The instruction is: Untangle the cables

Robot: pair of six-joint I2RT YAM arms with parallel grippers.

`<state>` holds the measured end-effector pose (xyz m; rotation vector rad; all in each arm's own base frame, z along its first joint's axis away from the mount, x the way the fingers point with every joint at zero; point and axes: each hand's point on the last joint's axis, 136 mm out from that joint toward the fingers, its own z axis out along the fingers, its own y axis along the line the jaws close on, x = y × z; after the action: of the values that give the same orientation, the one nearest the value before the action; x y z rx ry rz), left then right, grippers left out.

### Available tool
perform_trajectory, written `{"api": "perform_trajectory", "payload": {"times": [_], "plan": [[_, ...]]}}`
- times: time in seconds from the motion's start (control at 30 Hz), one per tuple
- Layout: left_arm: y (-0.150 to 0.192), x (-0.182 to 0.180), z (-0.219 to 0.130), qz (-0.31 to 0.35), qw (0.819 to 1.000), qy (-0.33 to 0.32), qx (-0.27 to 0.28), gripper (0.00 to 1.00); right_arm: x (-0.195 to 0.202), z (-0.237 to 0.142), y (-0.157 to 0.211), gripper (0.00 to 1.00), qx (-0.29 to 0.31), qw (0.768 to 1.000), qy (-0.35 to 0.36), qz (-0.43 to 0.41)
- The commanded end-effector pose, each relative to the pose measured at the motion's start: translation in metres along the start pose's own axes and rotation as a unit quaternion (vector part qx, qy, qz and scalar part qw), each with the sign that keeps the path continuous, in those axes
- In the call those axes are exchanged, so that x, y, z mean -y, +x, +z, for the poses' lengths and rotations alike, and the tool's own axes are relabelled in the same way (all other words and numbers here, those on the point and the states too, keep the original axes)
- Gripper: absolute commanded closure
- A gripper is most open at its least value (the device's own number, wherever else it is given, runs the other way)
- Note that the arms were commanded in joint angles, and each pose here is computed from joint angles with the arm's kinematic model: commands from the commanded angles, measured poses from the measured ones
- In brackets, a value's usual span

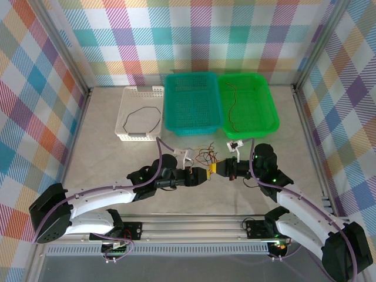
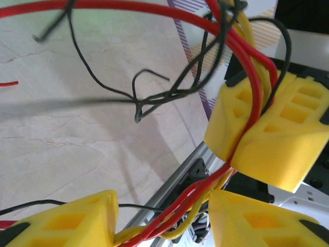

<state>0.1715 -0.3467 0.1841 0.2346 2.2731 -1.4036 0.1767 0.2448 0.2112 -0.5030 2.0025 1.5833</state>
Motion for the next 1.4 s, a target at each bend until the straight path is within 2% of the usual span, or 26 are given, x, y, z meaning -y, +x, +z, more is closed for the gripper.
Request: {"api": "perform_trajectory", "payload": {"times": [0.0,0.13,0.17,0.27,0.37,0.57,0.7,0.73,0.8,0.83,0.93,1.07,1.37], "plan": [[0.004,0.024,0.0,0.028,0.998,0.044,-0.018,0.51,-0.007,0.001,-0.013,1.0,0.02,1.0,-0.006,-0.016],[0.008,0.03,-0.004,0.049,0.997,0.06,-0.024,0.47,-0.004,0.006,-0.015,1.0,0.012,1.0,-0.007,0.005],[0.009,0.03,-0.004,0.052,0.997,0.058,-0.026,0.51,-0.005,0.007,-0.015,1.0,0.01,1.0,-0.013,0.008],[0.01,0.026,-0.003,0.059,0.997,0.051,-0.028,0.72,-0.006,0.009,-0.016,1.0,0.008,1.0,-0.019,0.013],[0.009,0.024,-0.003,0.064,0.997,0.047,-0.023,0.86,-0.005,0.01,-0.016,1.0,0.006,1.0,-0.02,0.016],[0.012,0.021,-0.002,0.07,0.996,0.046,-0.026,1.0,-0.01,0.009,-0.017,1.0,0.007,0.999,-0.025,0.018],[0.01,0.02,-0.003,0.072,0.996,0.046,-0.019,1.0,-0.004,0.008,-0.015,0.99,0.003,1.0,-0.005,0.024],[0.008,0.017,-0.006,0.072,0.997,0.038,-0.009,1.0,-0.001,0.007,-0.014,0.91,0.003,1.0,0.006,0.025],[0.0,0.009,-0.014,0.07,0.997,0.013,0.02,1.0,0.0,0.004,-0.012,0.68,0.006,1.0,0.017,0.023],[-0.004,0.004,-0.018,0.068,0.997,-0.002,0.033,1.0,0.0,0.003,-0.011,0.6,0.007,1.0,0.019,0.021],[-0.014,-0.004,-0.025,0.05,0.997,-0.015,0.06,1.0,-0.001,-0.001,-0.009,0.48,0.015,1.0,0.022,0.011],[-0.018,0.002,-0.023,0.029,0.997,0.006,0.066,1.0,-0.003,-0.003,-0.008,0.42,0.028,1.0,0.01,-0.001],[-0.029,0.023,-0.021,0.002,0.996,0.042,0.075,1.0,0.004,0.014,0.008,0.42,0.001,1.0,0.004,-0.019]]}}
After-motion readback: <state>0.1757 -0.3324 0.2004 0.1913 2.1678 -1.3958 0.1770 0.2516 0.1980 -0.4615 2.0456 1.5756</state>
